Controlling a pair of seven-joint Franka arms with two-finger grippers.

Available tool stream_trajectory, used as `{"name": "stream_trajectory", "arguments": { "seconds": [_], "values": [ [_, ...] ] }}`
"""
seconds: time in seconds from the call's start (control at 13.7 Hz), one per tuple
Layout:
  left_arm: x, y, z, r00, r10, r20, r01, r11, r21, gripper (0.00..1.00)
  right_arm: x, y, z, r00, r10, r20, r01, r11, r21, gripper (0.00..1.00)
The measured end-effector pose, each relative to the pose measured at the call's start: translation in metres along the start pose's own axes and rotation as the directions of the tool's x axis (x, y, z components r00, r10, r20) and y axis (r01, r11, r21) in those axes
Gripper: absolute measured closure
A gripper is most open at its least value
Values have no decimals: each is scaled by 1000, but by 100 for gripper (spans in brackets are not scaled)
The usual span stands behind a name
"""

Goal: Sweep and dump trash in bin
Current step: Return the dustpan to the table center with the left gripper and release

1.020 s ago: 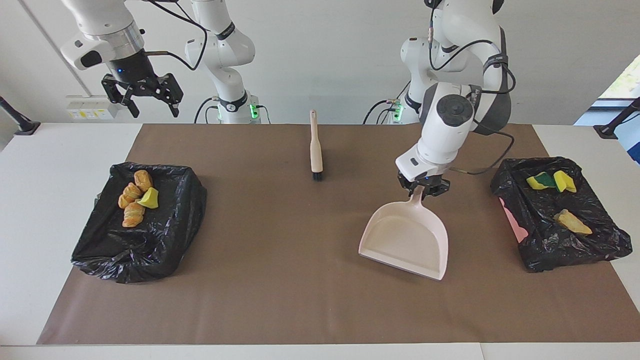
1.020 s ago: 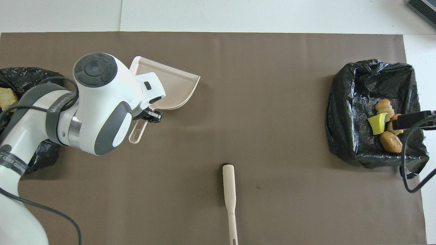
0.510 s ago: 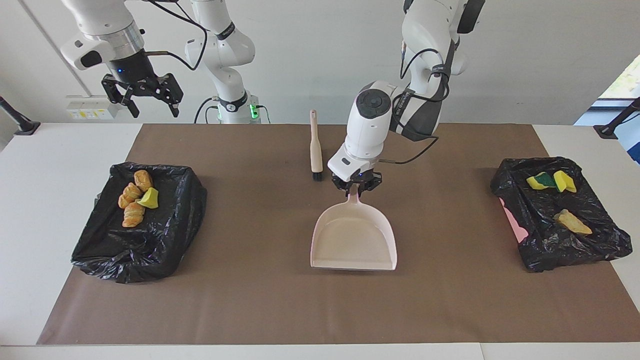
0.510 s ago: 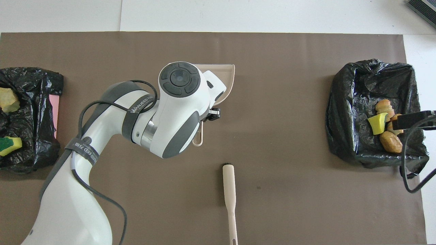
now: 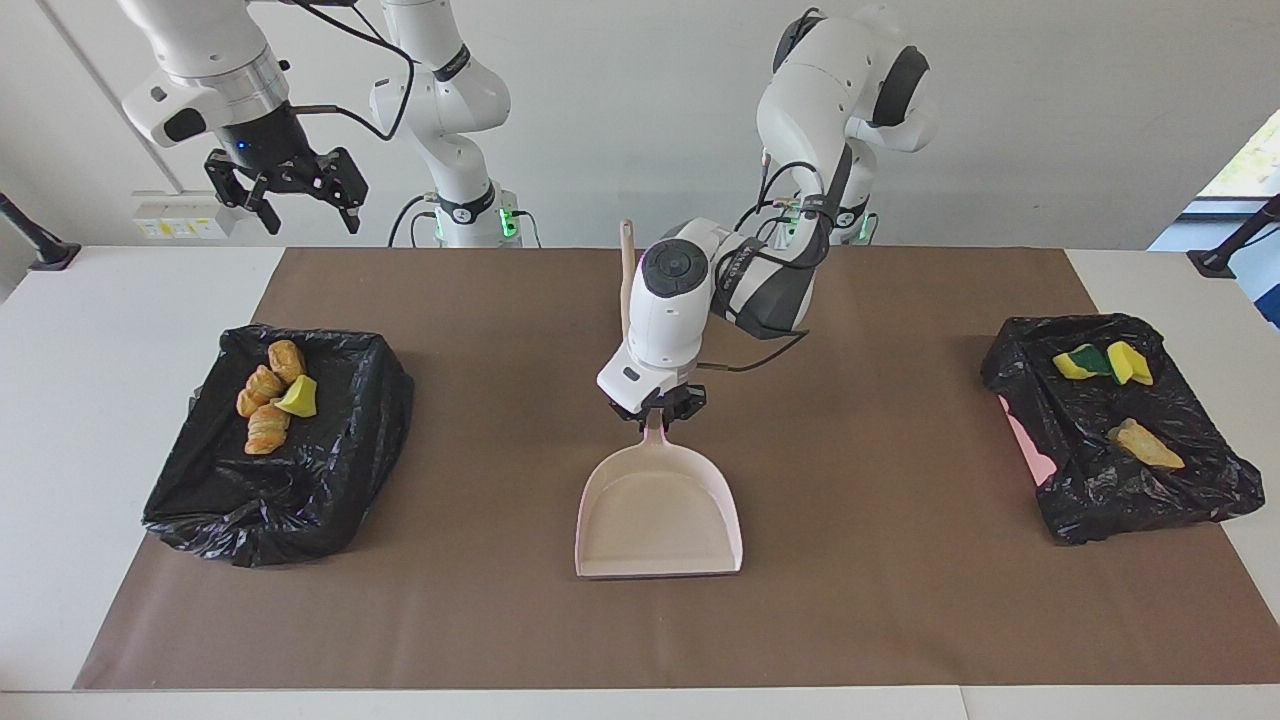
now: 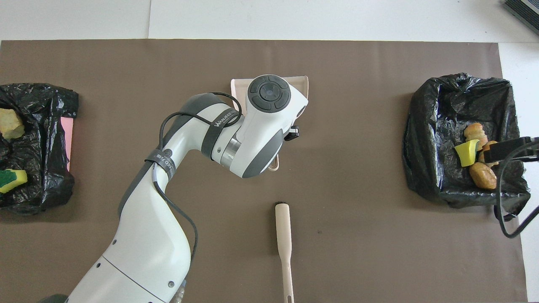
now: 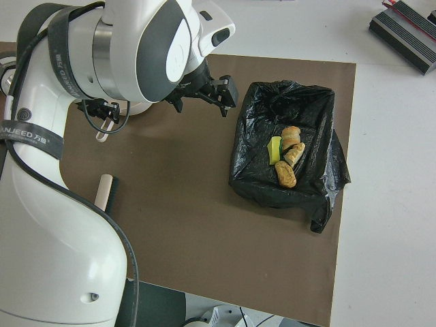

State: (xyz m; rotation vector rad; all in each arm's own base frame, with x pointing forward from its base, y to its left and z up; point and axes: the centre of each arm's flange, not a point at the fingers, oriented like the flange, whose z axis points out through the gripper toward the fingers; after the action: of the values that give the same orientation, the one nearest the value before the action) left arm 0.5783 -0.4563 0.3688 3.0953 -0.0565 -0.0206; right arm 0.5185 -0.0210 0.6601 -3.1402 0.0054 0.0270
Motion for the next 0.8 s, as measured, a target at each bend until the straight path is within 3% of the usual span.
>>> {"name": "stream_trajectory", "arguments": {
  "seconds": [0.22, 0.36, 0.66, 0.8],
  "values": [
    [2, -1, -4, 1000, 1, -10, -1, 1000, 1, 67, 0, 0, 0, 1000, 0, -1, 0, 1000, 0, 0],
    [3, -1, -6, 1000, 6, -17, -6, 1000, 0, 52, 0, 0, -1, 1000, 0, -1, 0, 1000, 0, 0],
    [5, 0, -8, 998, 53, -34, -53, 999, -8, 6, 0, 0, -1, 1000, 0, -1, 0, 1000, 0, 0],
    [8, -6, -23, 994, 89, -58, -90, 996, -10, 0, 0, 0, -1, 1000, 0, -1, 0, 1000, 0, 0]
  ]
}}
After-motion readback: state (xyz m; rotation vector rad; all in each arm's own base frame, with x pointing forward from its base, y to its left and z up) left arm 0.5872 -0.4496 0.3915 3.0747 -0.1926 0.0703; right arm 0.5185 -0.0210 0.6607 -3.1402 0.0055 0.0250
